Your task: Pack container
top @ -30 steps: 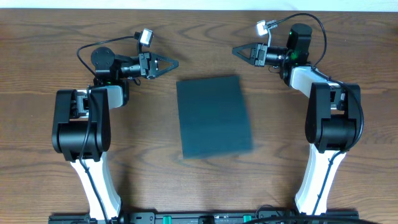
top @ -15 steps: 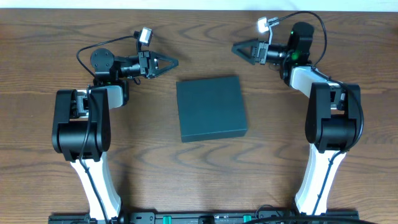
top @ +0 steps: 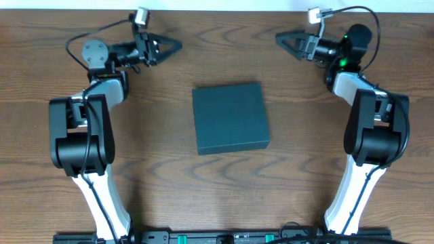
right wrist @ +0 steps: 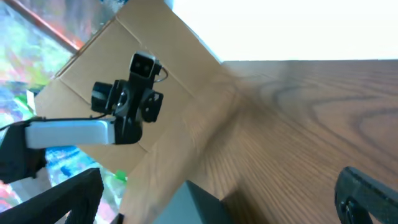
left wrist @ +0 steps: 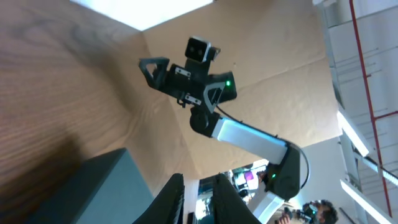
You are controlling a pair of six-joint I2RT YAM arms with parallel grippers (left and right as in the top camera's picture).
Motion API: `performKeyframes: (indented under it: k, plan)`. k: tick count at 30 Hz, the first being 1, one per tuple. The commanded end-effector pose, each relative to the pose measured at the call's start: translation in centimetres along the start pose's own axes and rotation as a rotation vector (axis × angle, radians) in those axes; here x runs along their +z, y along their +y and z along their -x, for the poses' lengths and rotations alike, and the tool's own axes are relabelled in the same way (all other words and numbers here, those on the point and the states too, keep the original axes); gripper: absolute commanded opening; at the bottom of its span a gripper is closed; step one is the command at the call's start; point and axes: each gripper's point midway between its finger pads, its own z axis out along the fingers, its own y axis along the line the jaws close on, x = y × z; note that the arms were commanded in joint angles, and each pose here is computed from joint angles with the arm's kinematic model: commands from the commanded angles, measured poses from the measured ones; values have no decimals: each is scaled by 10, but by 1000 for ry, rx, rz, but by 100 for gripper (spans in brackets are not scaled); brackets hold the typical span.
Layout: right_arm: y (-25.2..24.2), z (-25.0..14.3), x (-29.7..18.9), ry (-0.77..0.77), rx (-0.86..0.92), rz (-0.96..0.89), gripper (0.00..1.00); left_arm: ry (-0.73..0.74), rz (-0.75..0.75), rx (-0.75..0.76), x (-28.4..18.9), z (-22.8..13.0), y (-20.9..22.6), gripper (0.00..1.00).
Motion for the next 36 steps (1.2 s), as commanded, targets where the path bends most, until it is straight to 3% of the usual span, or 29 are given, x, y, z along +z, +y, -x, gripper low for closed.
performKeyframes:
  k: [1, 20, 36]
  plan:
    - [11, 14, -6, 24, 28, 21, 99, 11, -8, 30, 1, 15, -25, 15]
    - [95, 101, -23, 63, -114, 41, 99, 51, -12, 229, -2, 71, -161, 15]
    - [159, 137, -19, 68, -160, 51, 99, -69, 45, 255, -56, 99, -219, 15]
